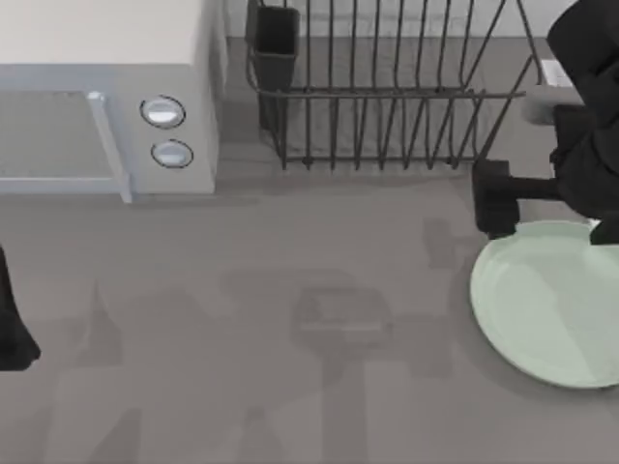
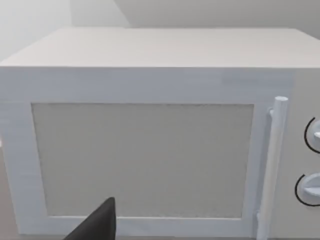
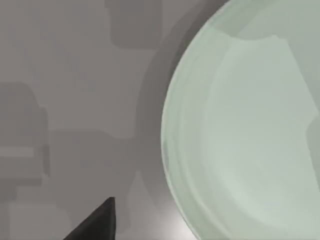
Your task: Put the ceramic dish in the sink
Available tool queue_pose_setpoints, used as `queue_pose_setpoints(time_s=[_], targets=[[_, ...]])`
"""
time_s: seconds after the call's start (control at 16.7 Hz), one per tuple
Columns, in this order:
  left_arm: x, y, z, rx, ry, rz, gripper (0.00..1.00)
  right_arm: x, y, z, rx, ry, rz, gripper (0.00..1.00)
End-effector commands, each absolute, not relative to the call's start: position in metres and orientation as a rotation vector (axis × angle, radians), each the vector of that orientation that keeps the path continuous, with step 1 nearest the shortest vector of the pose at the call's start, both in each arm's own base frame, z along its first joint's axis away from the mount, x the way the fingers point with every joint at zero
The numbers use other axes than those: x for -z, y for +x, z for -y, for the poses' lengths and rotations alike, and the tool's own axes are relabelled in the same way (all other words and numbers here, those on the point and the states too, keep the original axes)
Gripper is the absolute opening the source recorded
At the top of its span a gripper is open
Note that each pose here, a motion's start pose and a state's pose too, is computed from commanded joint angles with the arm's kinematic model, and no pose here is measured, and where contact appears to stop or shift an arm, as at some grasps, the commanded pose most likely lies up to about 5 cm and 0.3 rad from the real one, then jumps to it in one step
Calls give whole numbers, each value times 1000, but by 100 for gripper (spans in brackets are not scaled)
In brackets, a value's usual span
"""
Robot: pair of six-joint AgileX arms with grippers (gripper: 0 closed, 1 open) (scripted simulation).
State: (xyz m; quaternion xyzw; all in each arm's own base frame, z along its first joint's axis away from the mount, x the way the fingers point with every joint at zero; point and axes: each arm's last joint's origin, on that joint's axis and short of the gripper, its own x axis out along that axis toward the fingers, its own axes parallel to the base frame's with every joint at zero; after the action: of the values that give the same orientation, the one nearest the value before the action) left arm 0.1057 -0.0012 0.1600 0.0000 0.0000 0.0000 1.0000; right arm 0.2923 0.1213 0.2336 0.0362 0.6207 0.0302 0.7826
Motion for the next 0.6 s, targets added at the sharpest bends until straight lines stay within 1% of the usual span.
queue_pose_setpoints(time_s=[0.12,0.3,0.6], targets=[[-160,106,1,0,0,0,100,-217,310,-140,-36,50,-1447,100],[-160,106,1,0,0,0,100,-199,325,-159,-2,18,-1545,100],[-160,106,1,0,0,0,100,-194,328,-164,8,8,-1571,100]])
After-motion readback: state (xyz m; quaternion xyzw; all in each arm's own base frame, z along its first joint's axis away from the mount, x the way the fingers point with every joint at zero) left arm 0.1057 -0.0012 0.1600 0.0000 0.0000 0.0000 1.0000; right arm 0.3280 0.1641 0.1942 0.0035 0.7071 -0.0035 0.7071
